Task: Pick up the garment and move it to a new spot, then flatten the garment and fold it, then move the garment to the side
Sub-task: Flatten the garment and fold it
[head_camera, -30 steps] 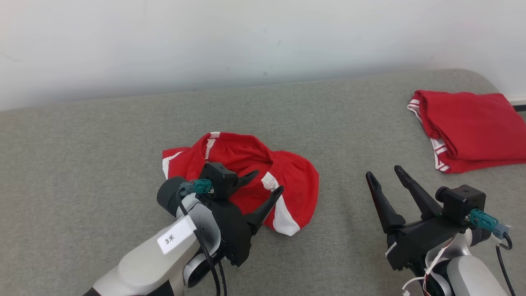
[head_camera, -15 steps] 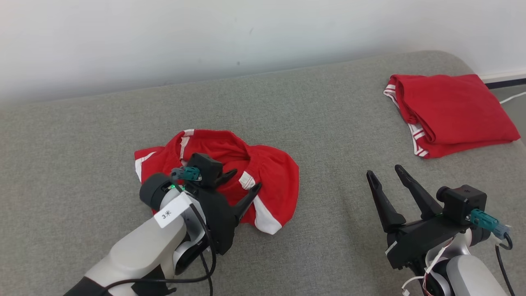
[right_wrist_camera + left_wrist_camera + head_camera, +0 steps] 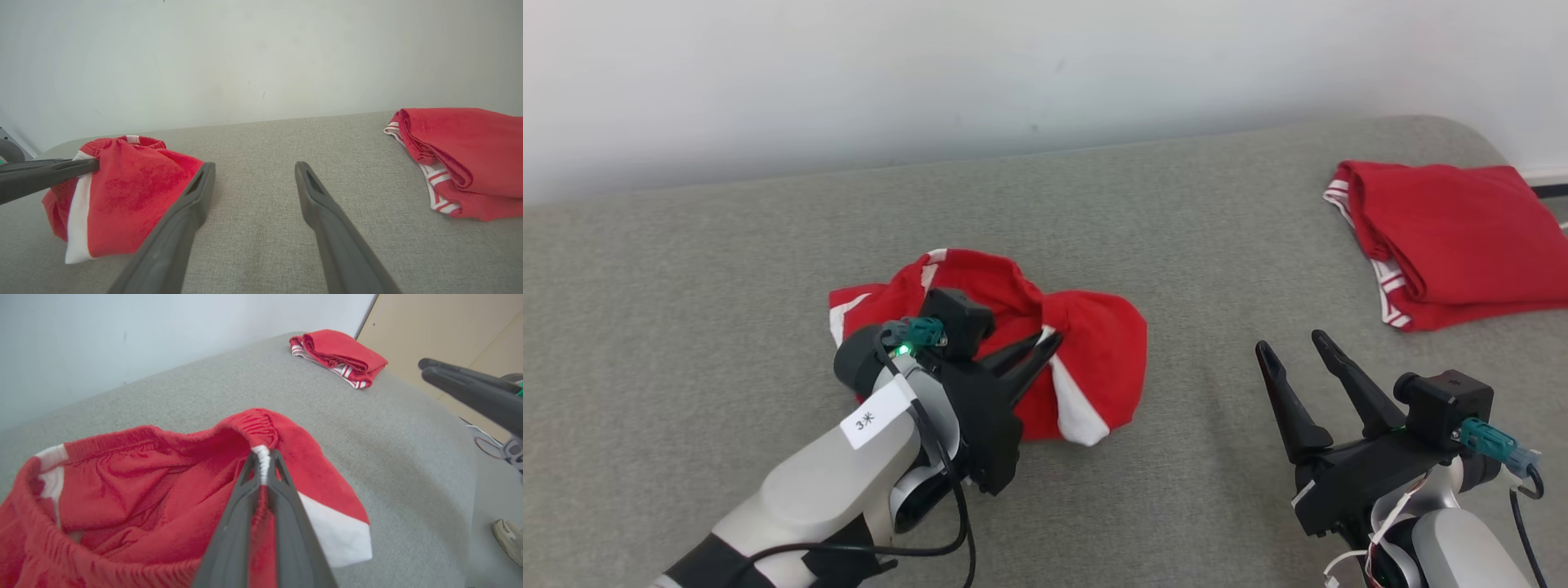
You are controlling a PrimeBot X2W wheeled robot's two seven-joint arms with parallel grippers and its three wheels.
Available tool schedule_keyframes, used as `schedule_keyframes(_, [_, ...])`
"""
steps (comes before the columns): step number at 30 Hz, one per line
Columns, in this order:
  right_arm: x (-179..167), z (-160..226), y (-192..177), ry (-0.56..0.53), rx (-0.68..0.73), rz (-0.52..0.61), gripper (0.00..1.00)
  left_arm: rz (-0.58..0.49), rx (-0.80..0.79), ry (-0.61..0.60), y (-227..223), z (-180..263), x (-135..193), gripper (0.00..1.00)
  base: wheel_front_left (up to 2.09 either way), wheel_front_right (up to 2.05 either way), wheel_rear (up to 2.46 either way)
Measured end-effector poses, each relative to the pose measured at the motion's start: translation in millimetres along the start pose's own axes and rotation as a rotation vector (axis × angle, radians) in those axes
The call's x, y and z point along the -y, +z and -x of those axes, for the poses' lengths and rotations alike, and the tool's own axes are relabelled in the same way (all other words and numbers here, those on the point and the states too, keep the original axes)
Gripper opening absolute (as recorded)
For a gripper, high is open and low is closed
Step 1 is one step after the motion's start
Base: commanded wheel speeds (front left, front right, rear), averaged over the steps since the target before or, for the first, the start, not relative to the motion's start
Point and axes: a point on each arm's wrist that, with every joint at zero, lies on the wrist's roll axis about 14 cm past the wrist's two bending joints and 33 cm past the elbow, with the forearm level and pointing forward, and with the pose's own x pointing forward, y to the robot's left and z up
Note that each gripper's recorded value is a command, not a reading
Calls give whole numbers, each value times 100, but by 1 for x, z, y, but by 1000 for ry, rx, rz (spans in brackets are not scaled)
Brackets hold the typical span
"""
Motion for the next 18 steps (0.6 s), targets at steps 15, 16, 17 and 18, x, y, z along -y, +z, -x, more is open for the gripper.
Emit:
schedule_keyframes(15, [-42,-17,-9,124,-26,-7,100,97,246,326,45,93,-85,0,0,0,0])
schedule_keyframes(16, [-45,-18,-9,132,-27,-7,100,104,247,363,41,104,-93,0,0,0,0])
schedule_keyframes(17, [-48,-18,-9,139,-28,-6,100,112,251,402,36,115,-100,0,0,0,0])
schedule_keyframes(18, [-51,-19,-10,148,-29,-7,100,121,254,436,32,125,-106,0,0,0,0])
